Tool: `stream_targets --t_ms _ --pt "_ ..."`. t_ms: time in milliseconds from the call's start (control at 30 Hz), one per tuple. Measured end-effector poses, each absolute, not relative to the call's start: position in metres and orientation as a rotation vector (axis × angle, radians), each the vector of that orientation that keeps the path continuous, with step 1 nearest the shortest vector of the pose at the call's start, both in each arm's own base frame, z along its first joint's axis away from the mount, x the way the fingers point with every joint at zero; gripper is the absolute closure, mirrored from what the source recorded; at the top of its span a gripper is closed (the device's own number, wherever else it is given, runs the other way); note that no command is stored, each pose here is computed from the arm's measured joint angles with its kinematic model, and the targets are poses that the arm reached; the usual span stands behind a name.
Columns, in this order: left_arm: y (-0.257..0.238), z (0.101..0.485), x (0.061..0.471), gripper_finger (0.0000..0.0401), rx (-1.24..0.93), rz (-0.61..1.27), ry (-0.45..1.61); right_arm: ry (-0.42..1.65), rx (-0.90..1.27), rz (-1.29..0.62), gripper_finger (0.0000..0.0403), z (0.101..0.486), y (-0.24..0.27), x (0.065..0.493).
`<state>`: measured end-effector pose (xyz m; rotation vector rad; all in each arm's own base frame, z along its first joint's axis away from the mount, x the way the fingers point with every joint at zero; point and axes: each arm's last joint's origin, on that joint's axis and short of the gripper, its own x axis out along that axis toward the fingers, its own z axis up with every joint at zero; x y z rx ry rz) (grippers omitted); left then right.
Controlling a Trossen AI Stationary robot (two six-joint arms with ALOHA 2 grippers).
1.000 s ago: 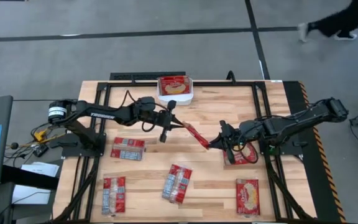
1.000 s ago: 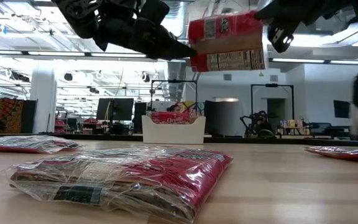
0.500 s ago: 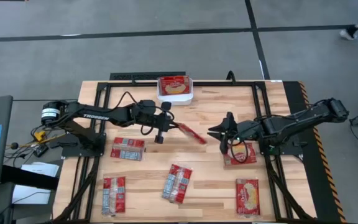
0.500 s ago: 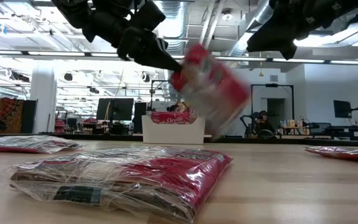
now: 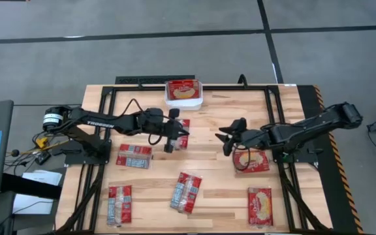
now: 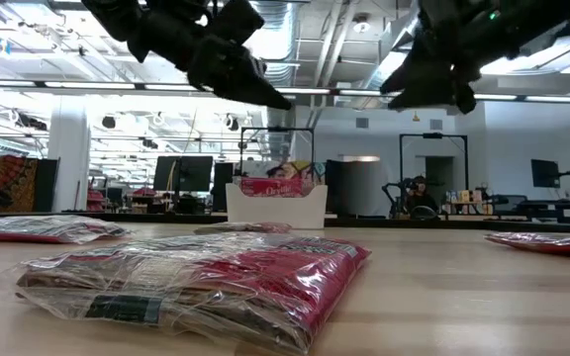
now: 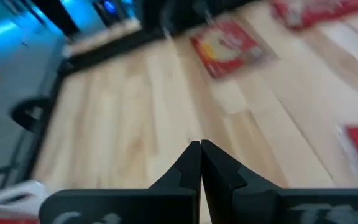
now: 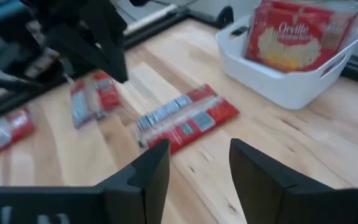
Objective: Sort popcorn bags into baskets
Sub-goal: Put the red popcorn bag into the white bin
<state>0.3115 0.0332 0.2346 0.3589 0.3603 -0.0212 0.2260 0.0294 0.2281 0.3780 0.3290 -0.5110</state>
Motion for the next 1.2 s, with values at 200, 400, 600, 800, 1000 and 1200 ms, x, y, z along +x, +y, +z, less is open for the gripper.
stream_targets --t_ms 200,400,600,800,1000,1200 --pt "0.026 0.213 0.301 0.0383 0.312 -0.045 0.612 0.388 0.331 -0.535 0.0205 0.211 0.028 0.238" --pt "0.019 0.198 0.293 0.0297 0.275 -0.088 0.733 0.38 0.339 -0.582 0.0208 0.21 0.016 0.241" --pt "0.019 0.175 0.291 0.0196 0.353 -0.109 0.716 0.379 0.336 -0.561 0.0213 0.212 0.014 0.241" --pt "0.022 0.149 0.297 0.0143 0.407 -0.059 0.716 0.394 0.341 -0.537 0.0207 0.211 0.014 0.241" --pt "0.031 0.124 0.302 0.0127 0.394 -0.041 0.793 0.39 0.343 -0.536 0.0205 0.212 0.014 0.24" --pt "0.047 0.102 0.303 0.0154 0.309 -0.005 0.858 0.393 0.344 -0.531 0.0213 0.212 0.014 0.24"
